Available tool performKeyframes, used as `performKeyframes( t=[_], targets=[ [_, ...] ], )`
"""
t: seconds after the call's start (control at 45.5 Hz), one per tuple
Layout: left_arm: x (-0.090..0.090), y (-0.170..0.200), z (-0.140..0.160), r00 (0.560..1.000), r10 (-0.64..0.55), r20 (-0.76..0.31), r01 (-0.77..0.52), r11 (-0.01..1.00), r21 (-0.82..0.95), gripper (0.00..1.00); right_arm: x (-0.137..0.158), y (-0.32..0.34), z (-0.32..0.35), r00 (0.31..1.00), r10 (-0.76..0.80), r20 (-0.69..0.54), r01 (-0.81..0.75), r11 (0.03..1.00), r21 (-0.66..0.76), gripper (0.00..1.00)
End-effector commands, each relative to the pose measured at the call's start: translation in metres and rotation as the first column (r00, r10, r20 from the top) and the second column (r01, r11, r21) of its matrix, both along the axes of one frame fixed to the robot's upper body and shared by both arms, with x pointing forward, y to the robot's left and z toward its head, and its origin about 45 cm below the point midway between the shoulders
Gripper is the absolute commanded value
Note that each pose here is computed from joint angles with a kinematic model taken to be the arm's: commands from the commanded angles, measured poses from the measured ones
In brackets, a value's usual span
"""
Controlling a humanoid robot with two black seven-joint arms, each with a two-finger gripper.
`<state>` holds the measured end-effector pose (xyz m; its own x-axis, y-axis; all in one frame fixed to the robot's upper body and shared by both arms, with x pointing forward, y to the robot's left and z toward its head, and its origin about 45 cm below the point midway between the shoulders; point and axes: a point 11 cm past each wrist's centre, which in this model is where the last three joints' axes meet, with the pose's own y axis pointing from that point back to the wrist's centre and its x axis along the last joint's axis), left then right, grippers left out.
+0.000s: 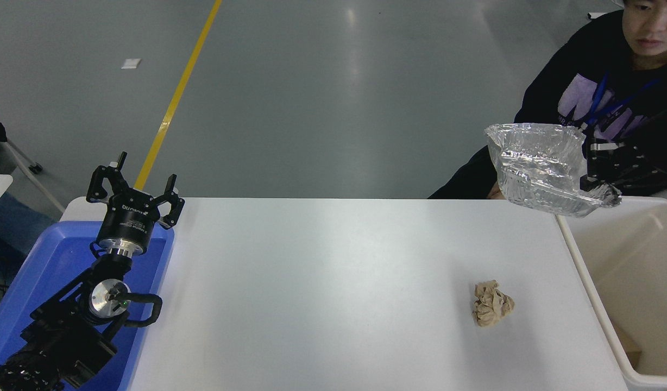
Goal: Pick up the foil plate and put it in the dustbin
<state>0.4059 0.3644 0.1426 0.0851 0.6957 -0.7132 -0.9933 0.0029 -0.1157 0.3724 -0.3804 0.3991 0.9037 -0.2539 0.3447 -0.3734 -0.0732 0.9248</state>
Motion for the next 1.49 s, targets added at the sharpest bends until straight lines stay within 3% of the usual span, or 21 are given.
performKeyframes(
  t=[0.0,0.418,0.945,1.165,1.473],
  targets=[
    [0.000,0.000,0.000,1.000,0.000,0.000,0.000,1.000,0.000,0.98,-0.003,0.002,0.028,1.000,-0.001,0.028,0.001,1.000,0.010,0.00],
    [0.000,0.000,0.000,1.000,0.000,0.000,0.000,1.000,0.000,0.98,-0.011,-0.022,0.021,0.998,-0.060,0.000,0.059,0.998,-0.038,0.00],
    [0.000,0.001,0.000,1.000,0.003,0.000,-0.003,1.000,0.000,0.98,-0.064,-0.164,0.011,0.925,-0.372,0.076,0.377,0.925,-0.056,0.00],
    [-0.001,0.002,0.000,1.000,0.004,-0.001,-0.004,1.000,0.000,0.98,-0.098,-0.191,-0.039,0.891,-0.454,-0.028,0.450,0.889,-0.077,0.00],
    [0.000,0.002,0.000,1.000,0.005,0.001,-0.005,1.000,0.000,0.98,-0.114,-0.236,-0.112,0.810,-0.536,0.239,0.584,0.772,-0.250,0.00]
  ],
)
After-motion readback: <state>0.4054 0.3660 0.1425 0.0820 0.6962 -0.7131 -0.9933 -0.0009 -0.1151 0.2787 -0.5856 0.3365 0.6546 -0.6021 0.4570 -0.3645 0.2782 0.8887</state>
